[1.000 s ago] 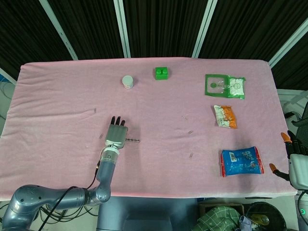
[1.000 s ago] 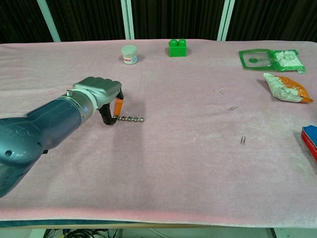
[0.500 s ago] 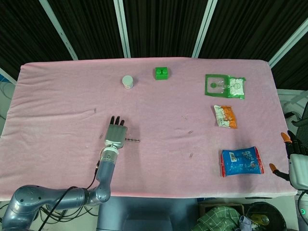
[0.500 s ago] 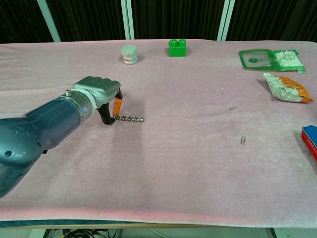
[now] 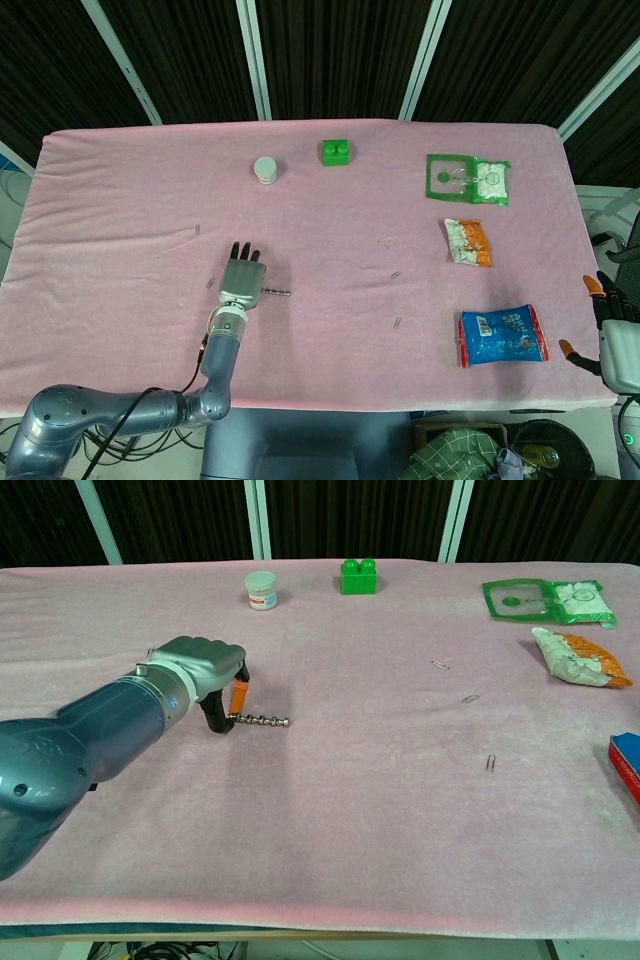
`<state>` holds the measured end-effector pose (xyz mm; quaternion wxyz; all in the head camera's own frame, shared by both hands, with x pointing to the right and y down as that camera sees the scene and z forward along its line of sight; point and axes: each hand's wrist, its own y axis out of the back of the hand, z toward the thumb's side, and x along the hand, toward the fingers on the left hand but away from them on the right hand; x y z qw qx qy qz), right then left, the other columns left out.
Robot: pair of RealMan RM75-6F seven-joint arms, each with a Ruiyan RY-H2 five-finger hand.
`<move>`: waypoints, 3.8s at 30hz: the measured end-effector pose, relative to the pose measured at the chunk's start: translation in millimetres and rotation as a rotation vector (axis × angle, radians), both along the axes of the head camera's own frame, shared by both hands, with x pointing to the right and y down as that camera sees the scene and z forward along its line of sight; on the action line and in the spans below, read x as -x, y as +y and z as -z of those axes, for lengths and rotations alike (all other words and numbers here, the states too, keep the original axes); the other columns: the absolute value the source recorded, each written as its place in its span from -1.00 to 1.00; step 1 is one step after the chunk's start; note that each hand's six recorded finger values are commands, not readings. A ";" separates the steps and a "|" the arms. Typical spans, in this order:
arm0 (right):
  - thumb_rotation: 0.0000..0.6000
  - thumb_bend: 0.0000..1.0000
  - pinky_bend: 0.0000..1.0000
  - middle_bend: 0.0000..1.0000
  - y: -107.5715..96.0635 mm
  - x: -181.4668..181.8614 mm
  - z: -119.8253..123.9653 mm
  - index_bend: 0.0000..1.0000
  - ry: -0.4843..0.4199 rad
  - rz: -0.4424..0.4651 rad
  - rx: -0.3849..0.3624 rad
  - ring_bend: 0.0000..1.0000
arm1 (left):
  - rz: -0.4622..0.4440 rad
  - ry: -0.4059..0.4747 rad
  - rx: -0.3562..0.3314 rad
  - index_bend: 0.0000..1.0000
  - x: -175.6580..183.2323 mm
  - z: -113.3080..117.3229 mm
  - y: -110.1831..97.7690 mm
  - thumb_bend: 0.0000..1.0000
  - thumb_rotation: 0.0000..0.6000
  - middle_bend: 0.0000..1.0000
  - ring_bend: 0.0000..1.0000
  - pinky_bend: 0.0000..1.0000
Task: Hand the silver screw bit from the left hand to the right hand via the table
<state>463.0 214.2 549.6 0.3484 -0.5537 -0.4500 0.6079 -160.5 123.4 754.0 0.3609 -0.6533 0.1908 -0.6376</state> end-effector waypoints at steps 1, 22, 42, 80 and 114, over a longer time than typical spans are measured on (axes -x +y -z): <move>1.00 -0.77 -0.57 -1.00 0.0 0.1 0.0 -1.00 -0.001 0.000 0.000 -0.80 | 0.000 -0.001 0.001 0.09 -0.1 -0.4 0.2 -0.31 1.00 -0.65 -1.00 -1.00; 1.00 -0.77 -0.57 -1.00 1.4 8.3 -7.0 -1.00 -0.010 0.025 0.019 -0.80 | 0.004 0.029 -0.018 0.15 -5.1 1.1 -2.5 -0.12 1.00 -0.60 -1.00 -1.00; 1.00 -0.77 -0.57 -1.00 1.0 7.8 -3.8 -1.00 -0.013 0.020 0.009 -0.80 | -0.092 -0.024 -0.107 0.16 15.6 28.8 -19.6 -0.12 1.00 -0.60 -1.00 -1.00; 1.00 -0.77 -0.57 -1.00 0.9 5.1 -0.9 -1.00 -0.002 0.008 0.000 -0.80 | -0.249 -0.317 -0.228 0.16 132.1 52.8 -42.0 -0.12 1.00 -0.60 -1.00 -1.00; 1.00 -0.77 -0.57 -1.00 0.4 1.6 4.3 -1.00 -0.008 -0.005 -0.015 -0.80 | -0.236 -0.322 -0.266 0.16 125.6 46.8 -53.7 -0.12 1.00 -0.60 -1.00 -1.00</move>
